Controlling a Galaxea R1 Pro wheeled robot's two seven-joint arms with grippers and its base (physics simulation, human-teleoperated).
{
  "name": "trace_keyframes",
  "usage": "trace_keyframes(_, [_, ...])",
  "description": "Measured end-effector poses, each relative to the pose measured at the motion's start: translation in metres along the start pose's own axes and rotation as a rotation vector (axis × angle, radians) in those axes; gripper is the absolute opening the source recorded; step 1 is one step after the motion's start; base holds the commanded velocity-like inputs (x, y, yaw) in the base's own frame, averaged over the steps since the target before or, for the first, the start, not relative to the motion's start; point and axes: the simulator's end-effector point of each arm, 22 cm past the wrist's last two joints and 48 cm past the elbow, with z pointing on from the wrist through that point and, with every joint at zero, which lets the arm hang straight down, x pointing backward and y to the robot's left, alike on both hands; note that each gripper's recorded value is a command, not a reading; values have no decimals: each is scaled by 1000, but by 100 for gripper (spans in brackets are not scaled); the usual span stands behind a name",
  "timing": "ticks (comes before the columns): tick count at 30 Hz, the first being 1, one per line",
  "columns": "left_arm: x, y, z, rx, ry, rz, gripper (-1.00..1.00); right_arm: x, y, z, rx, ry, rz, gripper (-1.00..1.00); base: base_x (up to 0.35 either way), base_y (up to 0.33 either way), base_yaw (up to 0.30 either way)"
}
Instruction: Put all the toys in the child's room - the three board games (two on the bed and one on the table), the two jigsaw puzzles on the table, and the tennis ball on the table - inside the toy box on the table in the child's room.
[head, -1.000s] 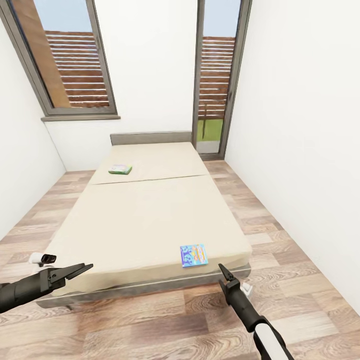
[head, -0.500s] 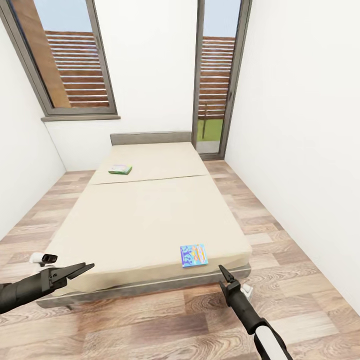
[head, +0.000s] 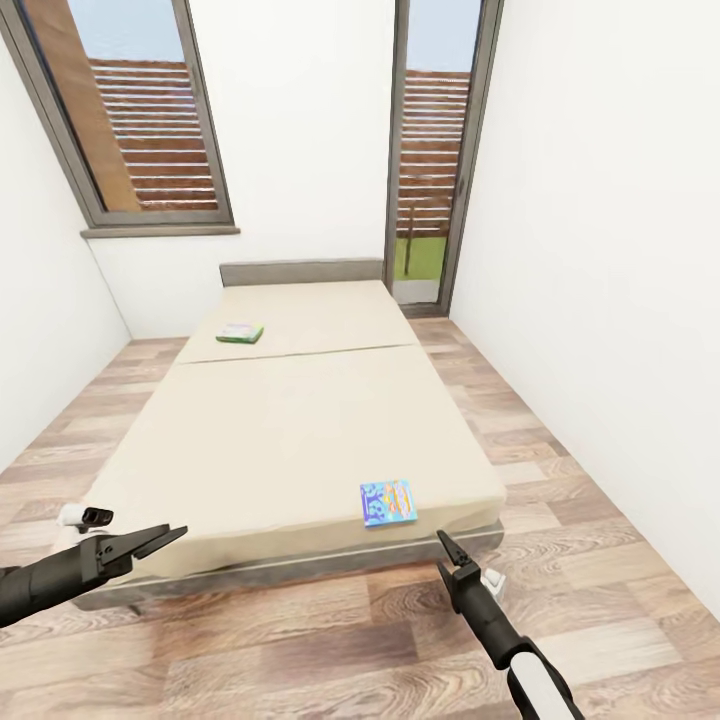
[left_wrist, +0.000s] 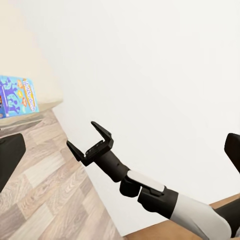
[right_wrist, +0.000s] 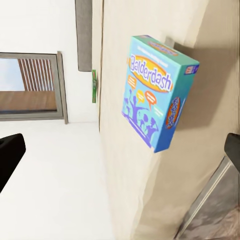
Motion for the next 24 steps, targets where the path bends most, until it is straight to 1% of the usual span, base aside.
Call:
trace_keyframes(8, [6, 13, -5, -3, -20, 4, 100, 2, -17, 0, 3, 0, -1, 100, 0, 0, 0])
trace_keyframes(24, [26, 39, -8, -3, -25, 7, 100, 6, -51, 1, 3, 3, -3, 100, 0, 0, 0])
